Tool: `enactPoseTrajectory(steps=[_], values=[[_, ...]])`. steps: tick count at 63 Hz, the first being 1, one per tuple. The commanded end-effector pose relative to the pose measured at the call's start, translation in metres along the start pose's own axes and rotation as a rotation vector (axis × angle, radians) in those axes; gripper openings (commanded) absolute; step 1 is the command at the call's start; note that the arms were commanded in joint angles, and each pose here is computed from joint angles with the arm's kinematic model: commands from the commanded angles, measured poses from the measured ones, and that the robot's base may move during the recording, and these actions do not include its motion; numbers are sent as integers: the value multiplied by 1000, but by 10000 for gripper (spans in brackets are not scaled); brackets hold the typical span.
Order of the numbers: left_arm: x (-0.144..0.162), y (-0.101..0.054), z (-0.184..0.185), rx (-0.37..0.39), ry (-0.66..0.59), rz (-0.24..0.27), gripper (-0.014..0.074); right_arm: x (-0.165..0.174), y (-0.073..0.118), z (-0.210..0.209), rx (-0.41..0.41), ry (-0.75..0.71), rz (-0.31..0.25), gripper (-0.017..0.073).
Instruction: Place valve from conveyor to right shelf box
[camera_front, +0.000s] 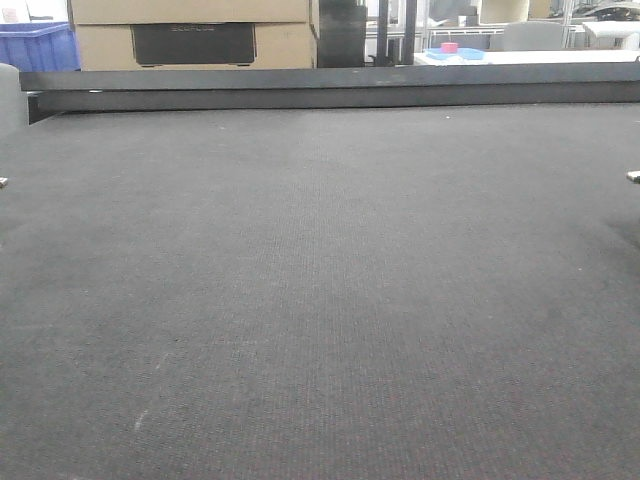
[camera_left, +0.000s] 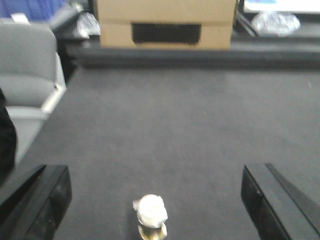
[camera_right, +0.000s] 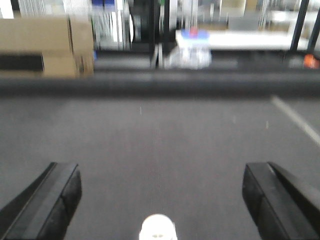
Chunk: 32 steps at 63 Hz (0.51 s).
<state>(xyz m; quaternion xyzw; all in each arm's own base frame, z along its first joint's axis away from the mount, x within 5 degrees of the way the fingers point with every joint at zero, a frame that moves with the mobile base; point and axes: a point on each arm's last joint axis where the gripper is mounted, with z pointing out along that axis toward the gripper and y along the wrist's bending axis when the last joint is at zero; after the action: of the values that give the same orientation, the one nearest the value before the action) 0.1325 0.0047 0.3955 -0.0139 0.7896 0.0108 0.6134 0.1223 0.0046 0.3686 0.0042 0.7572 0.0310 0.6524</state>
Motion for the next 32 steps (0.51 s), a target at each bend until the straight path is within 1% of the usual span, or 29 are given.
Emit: enactPoseTrajectory(steps=[1,4,6,9,11,13,15,20,22,26,32], values=[[1,-4,8,30,39,-14,590,-13,0,15,5,136,-2,559],[2,-6,11,42,57,-11,590,-25,0,21,12,202,-18,559],[3,-7,13,50,69,-10,590,-33,0,30,18,283,-29,559],[3,-8,13,59,70,-8,590,-41,0,39,20,360,-62,559],[3,-9,13,64,70,-7,590,-47,0,47,14,423,-94,559],[3,-9,13,66,70,-6,590,-49,0,55,8,494,-110,559],[3,-10,13,68,70,-5,590,-56,0,61,5,528,-120,559],[3,-10,13,71,72,-4,590,-60,0,78,1,651,-120,559],[3,-10,13,71,74,-4,590,-63,0,83,-4,682,-132,559],[4,-10,13,71,77,-4,590,-62,0,98,-18,757,-159,559],[4,-11,13,74,78,-3,590,-55,-1,119,-29,829,-174,559]])
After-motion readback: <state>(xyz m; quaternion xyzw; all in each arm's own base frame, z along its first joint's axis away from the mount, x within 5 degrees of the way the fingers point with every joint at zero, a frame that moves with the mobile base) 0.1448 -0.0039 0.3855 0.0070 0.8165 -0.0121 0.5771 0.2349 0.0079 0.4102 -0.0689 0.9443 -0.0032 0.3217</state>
